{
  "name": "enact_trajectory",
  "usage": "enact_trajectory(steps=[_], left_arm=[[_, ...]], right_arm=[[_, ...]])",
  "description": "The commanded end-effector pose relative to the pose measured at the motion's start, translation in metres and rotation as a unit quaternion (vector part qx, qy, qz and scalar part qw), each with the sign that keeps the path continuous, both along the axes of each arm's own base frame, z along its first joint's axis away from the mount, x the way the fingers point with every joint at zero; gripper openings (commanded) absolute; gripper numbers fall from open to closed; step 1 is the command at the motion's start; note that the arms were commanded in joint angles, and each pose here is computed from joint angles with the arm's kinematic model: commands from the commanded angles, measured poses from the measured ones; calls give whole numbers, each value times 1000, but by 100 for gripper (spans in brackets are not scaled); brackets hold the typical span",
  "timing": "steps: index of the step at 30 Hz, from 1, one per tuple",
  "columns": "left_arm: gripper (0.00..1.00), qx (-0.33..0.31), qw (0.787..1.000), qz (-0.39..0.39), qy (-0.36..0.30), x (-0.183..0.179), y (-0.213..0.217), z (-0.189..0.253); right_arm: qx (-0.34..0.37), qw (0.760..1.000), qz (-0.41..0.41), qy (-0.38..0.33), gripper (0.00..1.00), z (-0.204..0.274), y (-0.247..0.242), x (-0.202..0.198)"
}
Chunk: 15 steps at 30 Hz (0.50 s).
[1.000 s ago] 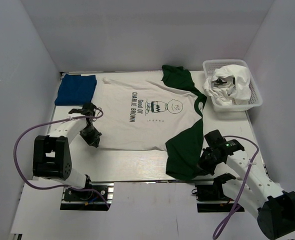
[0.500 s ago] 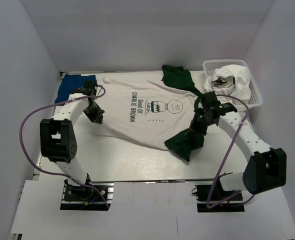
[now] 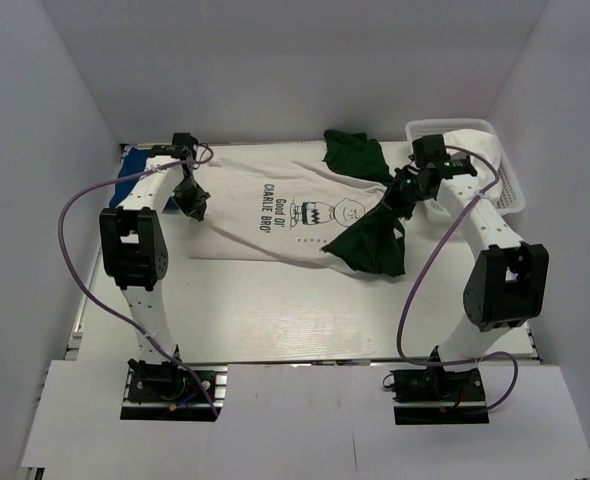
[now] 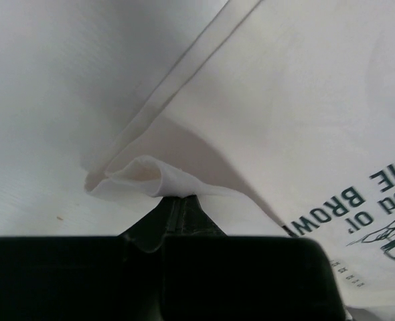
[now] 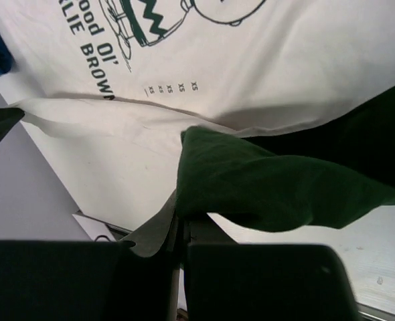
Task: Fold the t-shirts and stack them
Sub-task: Fold the flattened tshirt in 1/3 of the way
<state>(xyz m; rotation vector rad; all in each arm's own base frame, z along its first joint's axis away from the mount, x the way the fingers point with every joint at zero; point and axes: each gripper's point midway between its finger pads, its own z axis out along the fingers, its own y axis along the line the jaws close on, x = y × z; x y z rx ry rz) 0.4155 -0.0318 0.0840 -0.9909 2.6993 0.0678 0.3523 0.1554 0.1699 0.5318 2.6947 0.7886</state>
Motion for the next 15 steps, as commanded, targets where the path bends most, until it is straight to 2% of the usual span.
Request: enact_trajectory(steps=[1,5,10,15], left_arm=[[0,20,999,17,-19,17,20,16],[0,20,999,21,-17,32,24,16],[0,20,1000,8,-22,34,27,14],[0,12,999,-5,-30,41,24,12]], right_arm=[[29,999,13,-29,0,17,2,24],[18,999,18,-40,0,18,-6,42],[-18,997,2,-69,0,27,-23,59],[-30,995,33,-87,0,22,-26,74]])
